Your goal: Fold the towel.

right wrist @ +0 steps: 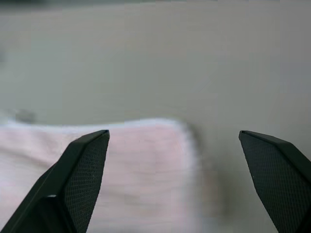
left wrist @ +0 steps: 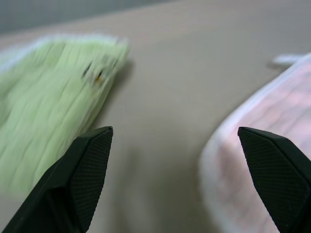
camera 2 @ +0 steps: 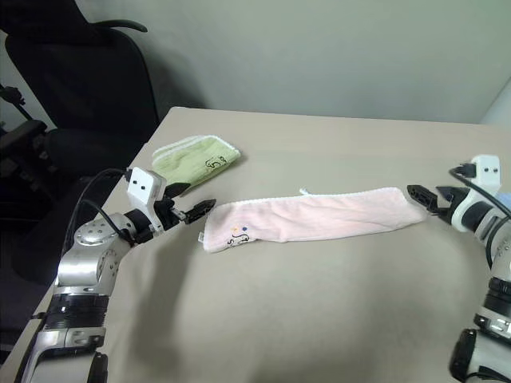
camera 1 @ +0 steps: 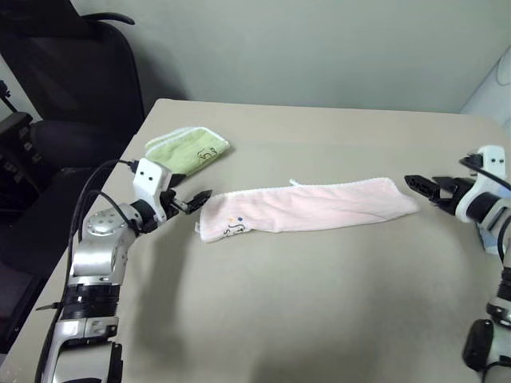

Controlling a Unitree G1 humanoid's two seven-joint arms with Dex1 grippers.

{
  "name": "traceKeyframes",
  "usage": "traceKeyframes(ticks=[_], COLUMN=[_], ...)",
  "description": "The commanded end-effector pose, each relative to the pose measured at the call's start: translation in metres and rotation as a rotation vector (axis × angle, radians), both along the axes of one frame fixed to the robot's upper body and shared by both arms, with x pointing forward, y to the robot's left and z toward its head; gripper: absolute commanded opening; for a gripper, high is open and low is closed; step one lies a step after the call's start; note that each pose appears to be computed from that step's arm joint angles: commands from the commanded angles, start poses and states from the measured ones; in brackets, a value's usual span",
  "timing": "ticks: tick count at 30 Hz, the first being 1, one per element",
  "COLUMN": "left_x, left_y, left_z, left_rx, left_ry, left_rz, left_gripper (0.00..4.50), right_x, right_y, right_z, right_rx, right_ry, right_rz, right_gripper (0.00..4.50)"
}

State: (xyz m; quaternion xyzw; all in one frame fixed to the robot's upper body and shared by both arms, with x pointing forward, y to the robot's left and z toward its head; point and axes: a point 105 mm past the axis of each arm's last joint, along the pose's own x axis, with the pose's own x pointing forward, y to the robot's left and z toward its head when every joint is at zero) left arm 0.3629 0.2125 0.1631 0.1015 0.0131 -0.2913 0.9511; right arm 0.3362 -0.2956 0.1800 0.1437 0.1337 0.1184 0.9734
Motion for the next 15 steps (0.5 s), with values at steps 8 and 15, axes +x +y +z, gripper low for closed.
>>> traceKeyframes(ticks=[8, 15], left_x=[-0.029, -0.039], left_y=[-0.047, -0.055], left_z=[-0.005, -0.013], left_rx=[0.067, 0.081], left_ry=[0.005, 0.029], left_rz=[-0.25, -0.294], left_gripper=[4.47, 4.47], right_x=[-0.026, -0.027], right_y=[-0.003, -0.004], right_z=[-0.028, -0.054], right_rx=[0.3, 0.356], right_ry=[0.141, 0.221], right_rz=[-0.145, -0.206], right_gripper=[4.5, 4.5])
